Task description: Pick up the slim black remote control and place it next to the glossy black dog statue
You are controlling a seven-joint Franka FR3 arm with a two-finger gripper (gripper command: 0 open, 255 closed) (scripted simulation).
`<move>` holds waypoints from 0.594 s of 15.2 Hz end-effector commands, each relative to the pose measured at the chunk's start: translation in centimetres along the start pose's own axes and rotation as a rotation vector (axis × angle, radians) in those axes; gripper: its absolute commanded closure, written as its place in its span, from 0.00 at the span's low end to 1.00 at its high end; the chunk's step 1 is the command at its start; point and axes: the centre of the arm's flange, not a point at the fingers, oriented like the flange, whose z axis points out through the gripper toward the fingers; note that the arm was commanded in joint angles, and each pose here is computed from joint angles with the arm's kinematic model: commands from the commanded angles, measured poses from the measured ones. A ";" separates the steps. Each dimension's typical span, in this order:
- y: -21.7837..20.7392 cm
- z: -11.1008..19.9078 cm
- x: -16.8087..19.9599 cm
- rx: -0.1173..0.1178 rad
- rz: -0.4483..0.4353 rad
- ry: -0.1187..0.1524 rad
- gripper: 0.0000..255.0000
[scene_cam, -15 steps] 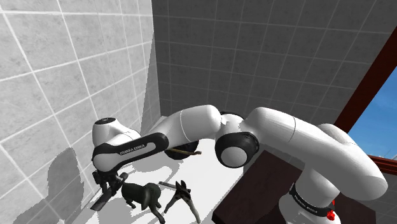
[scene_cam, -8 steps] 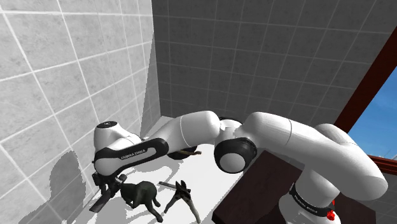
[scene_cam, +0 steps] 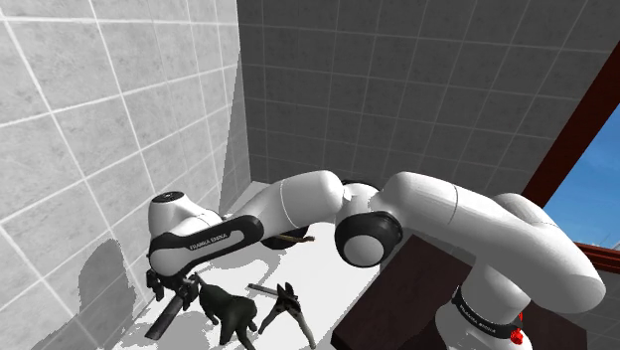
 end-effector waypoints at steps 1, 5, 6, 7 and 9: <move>0.1 0.1 0.0 -0.004 0.000 0.000 0.00; -0.1 -1.9 0.1 -0.005 0.000 0.000 0.00; -0.1 -3.2 0.1 -0.005 0.000 0.000 0.00; -0.1 -4.2 0.1 -0.005 0.000 0.000 0.00; -0.1 -4.2 0.1 -0.005 0.000 0.000 0.00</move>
